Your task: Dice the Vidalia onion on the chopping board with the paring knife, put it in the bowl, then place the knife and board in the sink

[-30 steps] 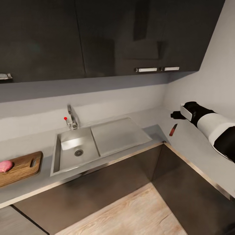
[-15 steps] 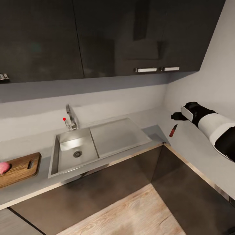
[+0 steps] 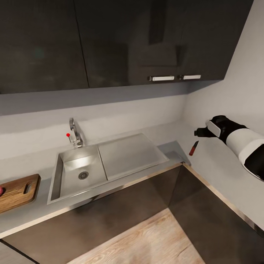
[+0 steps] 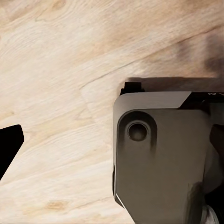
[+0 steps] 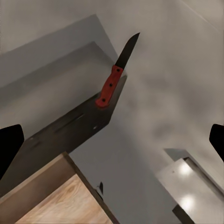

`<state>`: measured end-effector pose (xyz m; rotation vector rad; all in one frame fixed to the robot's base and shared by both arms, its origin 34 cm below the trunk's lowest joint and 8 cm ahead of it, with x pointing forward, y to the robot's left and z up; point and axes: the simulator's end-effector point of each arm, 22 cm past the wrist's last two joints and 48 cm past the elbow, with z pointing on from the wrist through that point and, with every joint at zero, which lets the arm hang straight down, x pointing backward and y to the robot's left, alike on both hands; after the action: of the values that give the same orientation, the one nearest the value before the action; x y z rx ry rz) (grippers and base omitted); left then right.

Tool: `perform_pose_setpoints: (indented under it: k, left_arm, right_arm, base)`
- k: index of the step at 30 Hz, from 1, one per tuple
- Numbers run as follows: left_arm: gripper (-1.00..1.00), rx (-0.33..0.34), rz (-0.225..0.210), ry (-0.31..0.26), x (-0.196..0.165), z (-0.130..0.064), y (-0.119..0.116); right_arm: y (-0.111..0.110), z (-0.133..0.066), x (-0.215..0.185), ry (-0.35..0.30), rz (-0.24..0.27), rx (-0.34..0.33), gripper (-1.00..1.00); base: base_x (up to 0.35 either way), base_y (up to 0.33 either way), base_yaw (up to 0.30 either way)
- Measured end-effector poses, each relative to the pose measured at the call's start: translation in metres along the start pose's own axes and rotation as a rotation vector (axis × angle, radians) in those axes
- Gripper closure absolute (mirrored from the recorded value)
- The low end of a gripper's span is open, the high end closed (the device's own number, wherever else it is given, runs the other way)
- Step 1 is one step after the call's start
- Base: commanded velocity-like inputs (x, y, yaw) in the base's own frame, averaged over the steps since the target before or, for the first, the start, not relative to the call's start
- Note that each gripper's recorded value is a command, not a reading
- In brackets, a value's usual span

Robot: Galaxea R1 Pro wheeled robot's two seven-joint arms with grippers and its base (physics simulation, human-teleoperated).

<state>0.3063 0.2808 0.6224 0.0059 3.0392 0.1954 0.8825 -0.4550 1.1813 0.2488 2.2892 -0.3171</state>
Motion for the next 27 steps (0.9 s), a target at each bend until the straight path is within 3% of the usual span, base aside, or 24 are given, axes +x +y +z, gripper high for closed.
perform_pose_setpoints:
  k: [27]
  left_arm:
    - [-1.0, 0.0, 0.005, 0.039, 0.016, 0.006, -0.001]
  right_arm:
    - [0.009, 0.028, 0.028, 0.05, -0.015, -0.004, -1.0]
  base:
    - [0.081, -0.07, 0.0]
